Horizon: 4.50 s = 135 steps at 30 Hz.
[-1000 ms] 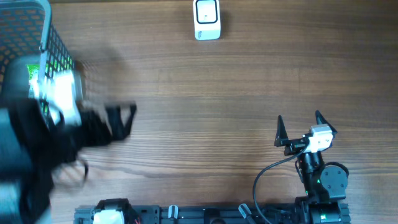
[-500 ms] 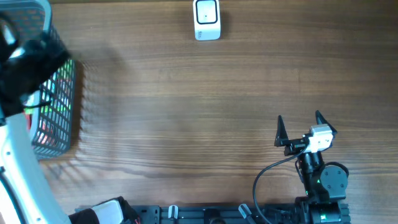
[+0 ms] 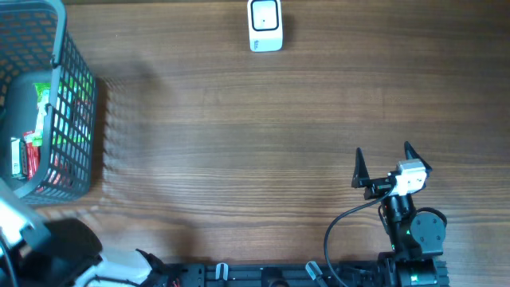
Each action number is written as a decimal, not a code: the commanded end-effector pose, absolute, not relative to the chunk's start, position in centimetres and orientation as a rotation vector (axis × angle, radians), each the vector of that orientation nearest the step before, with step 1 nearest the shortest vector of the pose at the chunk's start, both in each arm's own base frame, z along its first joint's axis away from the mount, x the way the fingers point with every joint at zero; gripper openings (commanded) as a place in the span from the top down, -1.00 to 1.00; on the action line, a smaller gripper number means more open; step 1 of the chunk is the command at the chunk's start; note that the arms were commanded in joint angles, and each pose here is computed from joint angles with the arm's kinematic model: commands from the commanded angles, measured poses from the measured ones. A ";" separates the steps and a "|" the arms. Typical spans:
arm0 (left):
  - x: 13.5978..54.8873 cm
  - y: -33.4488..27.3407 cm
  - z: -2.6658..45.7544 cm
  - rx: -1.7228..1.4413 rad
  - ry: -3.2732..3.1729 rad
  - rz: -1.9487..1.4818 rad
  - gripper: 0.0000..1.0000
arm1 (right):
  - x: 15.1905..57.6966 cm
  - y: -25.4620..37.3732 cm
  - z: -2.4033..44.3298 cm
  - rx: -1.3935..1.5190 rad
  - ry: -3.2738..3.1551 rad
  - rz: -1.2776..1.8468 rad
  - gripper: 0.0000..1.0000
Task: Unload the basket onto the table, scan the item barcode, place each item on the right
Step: 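Reach the left gripper into the basket and grasp the red-white Kleenex pack, then carry the Kleenex pack to table center and release it, then move the left gripper back into the basket and grasp the green snack bags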
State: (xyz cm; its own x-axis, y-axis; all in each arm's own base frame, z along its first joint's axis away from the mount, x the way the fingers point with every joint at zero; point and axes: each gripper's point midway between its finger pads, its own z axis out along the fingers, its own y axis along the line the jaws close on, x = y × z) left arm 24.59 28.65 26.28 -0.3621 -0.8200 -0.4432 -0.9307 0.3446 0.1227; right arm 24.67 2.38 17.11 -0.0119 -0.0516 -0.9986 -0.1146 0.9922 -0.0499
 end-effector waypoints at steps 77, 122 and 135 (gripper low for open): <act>37.4 -10.7 29.7 -0.339 2.724 -0.385 0.85 | 24.7 2.1 17.1 -0.122 1.582 0.040 -0.99; 36.1 -23.0 3.6 0.138 2.914 0.146 -0.64 | 24.7 2.1 17.1 -0.122 1.582 0.039 -1.00; 44.9 -1.9 37.4 -0.495 2.173 0.092 -0.91 | 24.7 2.1 17.1 -0.122 1.582 0.040 -0.99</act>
State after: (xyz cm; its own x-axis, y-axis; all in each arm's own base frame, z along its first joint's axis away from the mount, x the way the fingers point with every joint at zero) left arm 46.15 -10.73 30.73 -0.6831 -0.2218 -0.6958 -0.2337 0.9691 -0.0795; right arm 24.67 2.38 17.10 -0.0123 -0.0516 -0.9986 -0.1146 0.9922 -0.0498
